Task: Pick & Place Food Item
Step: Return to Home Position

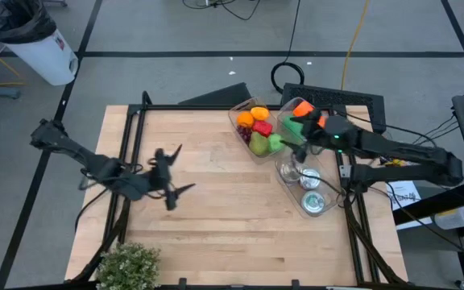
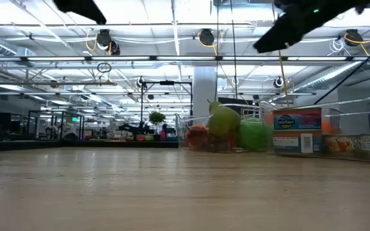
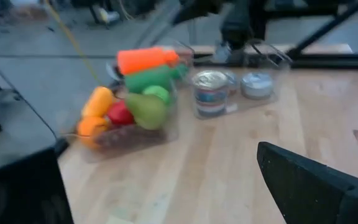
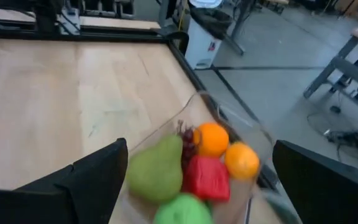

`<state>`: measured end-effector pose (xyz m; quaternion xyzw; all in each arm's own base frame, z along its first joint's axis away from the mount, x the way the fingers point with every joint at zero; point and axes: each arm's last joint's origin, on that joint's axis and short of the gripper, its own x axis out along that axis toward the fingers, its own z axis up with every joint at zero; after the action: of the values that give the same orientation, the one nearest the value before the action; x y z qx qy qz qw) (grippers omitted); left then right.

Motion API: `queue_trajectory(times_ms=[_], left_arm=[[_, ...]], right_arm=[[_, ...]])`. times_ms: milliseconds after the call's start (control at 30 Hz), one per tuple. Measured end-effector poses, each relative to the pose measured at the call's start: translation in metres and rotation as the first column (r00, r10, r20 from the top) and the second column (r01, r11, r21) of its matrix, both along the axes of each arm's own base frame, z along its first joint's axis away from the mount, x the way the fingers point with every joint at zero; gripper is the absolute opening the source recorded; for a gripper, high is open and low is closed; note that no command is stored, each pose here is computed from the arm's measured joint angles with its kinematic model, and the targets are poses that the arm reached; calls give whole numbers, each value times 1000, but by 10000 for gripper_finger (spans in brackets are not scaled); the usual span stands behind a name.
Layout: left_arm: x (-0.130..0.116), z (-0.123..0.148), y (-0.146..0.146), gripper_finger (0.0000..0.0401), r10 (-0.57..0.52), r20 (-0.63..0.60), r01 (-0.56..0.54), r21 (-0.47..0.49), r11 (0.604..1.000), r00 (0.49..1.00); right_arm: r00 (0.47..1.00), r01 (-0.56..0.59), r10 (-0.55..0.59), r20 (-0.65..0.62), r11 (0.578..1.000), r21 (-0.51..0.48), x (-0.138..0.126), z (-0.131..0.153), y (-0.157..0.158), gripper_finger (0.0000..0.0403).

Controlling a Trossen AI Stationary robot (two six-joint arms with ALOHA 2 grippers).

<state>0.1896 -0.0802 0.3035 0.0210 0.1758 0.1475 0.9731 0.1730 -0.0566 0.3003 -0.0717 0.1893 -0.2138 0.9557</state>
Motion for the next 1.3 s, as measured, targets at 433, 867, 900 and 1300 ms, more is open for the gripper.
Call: queue_trajectory(times_ms=[433,867,900,1300], left_arm=[[-64,-73,34,333,-137,303,175,-100,980,943],[-81,-107,58,333,-265,434,335,-91,938,861],[-82,-107,60,333,-267,439,335,-82,939,858],[-94,-129,67,333,-241,451,301,-67,951,860]], right_arm=[[979,-179,151,136,957,227,-68,-2,28,381],[933,-321,246,261,898,302,-81,-34,36,380],[931,-324,247,269,898,297,-81,-35,36,380],[849,-470,356,390,847,248,-90,-68,42,380]])
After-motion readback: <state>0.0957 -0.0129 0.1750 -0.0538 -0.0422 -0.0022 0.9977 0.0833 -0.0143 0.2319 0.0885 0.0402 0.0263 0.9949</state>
